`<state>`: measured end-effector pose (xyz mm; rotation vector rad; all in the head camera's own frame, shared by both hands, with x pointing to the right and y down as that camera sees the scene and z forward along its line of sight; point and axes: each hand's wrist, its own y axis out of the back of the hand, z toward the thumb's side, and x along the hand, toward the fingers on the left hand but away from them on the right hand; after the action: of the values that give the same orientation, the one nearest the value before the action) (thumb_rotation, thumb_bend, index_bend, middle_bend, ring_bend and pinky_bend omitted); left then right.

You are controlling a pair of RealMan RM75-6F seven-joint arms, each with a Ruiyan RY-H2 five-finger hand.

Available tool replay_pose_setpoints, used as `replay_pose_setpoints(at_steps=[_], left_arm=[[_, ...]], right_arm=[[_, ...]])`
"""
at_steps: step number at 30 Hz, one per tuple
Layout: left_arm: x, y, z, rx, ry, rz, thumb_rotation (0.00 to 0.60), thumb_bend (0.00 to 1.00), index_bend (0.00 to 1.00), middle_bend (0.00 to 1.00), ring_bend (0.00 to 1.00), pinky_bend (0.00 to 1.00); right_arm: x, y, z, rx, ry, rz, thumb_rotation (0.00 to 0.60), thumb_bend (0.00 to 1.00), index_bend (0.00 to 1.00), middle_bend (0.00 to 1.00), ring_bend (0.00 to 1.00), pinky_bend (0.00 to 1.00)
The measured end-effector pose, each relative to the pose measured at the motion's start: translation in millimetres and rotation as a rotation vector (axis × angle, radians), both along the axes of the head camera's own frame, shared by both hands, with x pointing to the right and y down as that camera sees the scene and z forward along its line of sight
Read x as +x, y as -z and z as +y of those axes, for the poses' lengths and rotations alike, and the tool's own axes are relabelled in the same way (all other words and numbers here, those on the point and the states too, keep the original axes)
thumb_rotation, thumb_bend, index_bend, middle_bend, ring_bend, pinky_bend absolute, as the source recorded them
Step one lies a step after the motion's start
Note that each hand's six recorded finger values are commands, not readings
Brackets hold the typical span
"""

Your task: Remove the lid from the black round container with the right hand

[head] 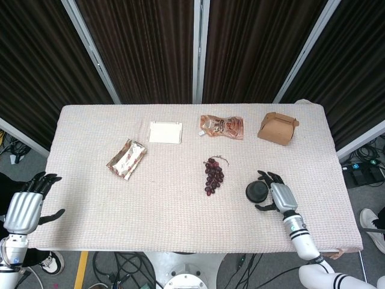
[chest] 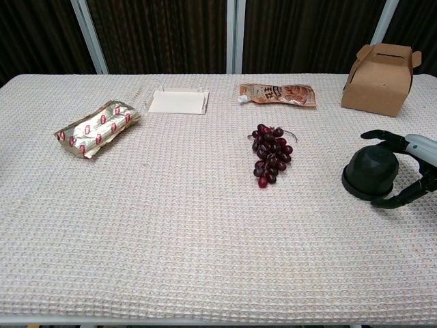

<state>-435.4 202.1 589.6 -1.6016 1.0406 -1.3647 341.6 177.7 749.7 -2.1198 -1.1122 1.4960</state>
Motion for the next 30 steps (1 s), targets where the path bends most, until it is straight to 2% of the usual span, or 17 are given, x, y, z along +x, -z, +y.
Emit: replay_pose_setpoints(at_steps=[19,30], left_arm=[[-1.2,0.9,0.7,0.001,0.003,0.0,0.6,0.04,0.24,0.19,0.12,0.28],[-2.4,1.0,1.1,0.001,0.005,0.0,0.6,0.04,0.24,0.19,0.12,0.28]], right_arm=[[0.0,-1.5,-1.9,0.006,-0.007,0.011,0.6,0.08,0.07,0.29,0.0,0.0],[0.9,-1.0,-2.4,0.016,-0.011,0.017,0.6,0.1,0.21,0.34,0.0,0.0]])
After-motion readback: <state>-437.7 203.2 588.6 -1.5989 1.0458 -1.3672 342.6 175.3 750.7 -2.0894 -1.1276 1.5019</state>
